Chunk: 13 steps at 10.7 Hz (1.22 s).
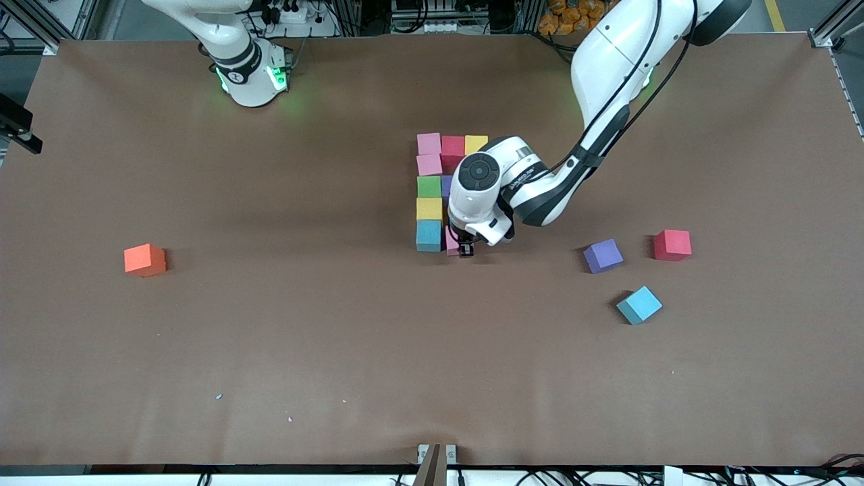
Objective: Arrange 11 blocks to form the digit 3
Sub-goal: 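Lower the pink cube beside the cyan cube with the left gripper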
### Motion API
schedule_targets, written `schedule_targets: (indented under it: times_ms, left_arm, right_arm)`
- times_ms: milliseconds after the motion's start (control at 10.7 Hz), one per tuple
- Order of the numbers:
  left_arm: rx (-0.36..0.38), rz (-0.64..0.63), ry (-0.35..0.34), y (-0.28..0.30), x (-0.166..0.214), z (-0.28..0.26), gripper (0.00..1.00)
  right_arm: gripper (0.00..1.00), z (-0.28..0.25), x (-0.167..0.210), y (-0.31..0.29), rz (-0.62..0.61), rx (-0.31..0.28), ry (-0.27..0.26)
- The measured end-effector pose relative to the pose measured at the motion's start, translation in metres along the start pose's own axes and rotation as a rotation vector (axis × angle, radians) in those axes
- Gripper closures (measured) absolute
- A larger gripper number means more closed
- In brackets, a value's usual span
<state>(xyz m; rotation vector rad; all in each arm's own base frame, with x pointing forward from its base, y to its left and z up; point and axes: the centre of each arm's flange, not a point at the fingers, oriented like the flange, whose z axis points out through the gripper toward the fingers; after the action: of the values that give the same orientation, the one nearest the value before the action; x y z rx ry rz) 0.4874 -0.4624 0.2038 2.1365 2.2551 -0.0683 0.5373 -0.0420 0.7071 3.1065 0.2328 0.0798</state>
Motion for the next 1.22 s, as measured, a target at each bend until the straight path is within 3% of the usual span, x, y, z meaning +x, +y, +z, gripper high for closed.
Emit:
schedule_targets:
  times_ms: [1031, 1218]
  left_arm:
    - [-0.019, 0.048, 0.009, -0.010, -0.009, 0.005, 0.44]
    - [-0.032, 0.066, 0.017, -0.010, -0.009, 0.005, 0.25]
  right_arm:
    - [0.00, 0.009, -0.001, 0.007, 0.014, 0.004, -0.030]
    - [0.00, 0.011, 0.000, 0.007, 0.012, 0.005, -0.033]
